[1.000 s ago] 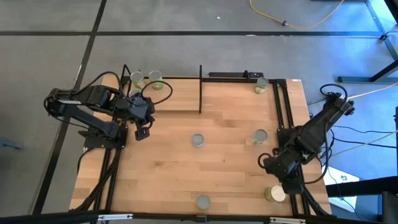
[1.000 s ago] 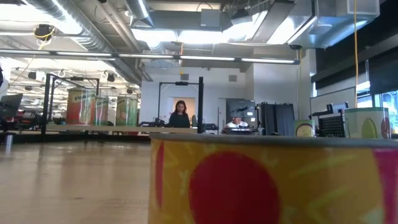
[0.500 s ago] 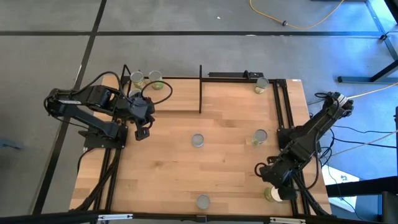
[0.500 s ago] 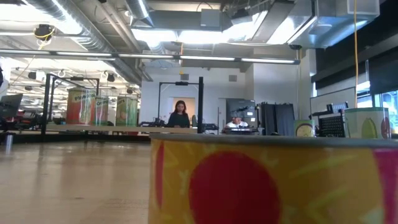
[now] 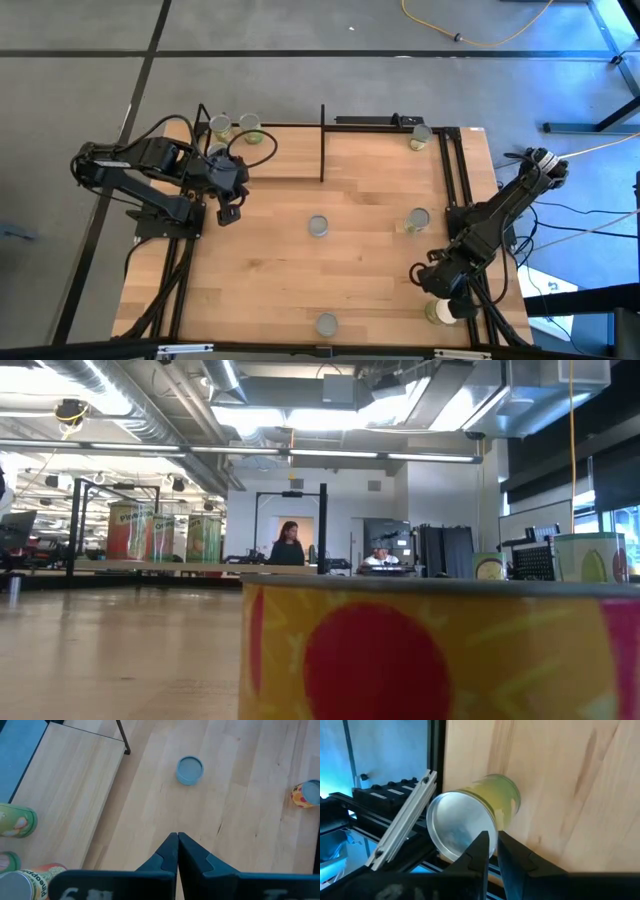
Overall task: Pick and place cans onto a shelf
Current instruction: Put the canned pears can on the shelf
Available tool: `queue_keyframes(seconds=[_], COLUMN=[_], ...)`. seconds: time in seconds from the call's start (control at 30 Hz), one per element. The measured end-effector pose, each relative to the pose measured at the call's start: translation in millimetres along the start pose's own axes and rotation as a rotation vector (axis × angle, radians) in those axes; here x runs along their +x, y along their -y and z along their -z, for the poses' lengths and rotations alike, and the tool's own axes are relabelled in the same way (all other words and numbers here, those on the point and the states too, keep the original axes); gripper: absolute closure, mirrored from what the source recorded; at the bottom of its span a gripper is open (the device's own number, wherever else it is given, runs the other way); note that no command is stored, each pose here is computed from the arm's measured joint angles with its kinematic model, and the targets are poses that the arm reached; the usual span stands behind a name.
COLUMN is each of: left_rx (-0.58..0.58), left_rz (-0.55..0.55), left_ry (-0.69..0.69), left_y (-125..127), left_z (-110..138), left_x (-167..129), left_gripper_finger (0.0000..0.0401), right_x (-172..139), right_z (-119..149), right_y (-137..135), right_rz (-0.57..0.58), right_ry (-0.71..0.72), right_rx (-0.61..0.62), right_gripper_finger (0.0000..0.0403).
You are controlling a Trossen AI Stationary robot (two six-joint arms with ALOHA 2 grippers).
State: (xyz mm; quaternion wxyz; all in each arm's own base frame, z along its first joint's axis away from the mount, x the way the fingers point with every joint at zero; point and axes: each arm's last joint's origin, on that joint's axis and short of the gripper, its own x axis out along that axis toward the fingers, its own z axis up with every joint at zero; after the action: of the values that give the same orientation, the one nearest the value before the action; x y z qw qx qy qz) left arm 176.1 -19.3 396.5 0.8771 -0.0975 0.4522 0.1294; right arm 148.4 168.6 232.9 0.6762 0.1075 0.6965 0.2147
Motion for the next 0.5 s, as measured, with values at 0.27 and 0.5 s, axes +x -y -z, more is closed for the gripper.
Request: queue_keyframes(seconds=[0.27,0.5], left_rx=[0.0,0.001], left_rz=[0.0,0.0], left_ry=[0.0,0.0], left_y=[0.0,0.0], left_z=[0.0,0.0], left_x=[0.0,0.0], left_gripper_finger=[0.0401,0.0401], right_x=[0.0,0.0], right_z=[-1.1,-1.6], right_y=[-1.0,-1.4], right_rz=[-0.011,-0.015], right_ry=[0.01,0.015], right_rx=[-0.014,-0.016], right_gripper_finger=[0.0361,0.0361])
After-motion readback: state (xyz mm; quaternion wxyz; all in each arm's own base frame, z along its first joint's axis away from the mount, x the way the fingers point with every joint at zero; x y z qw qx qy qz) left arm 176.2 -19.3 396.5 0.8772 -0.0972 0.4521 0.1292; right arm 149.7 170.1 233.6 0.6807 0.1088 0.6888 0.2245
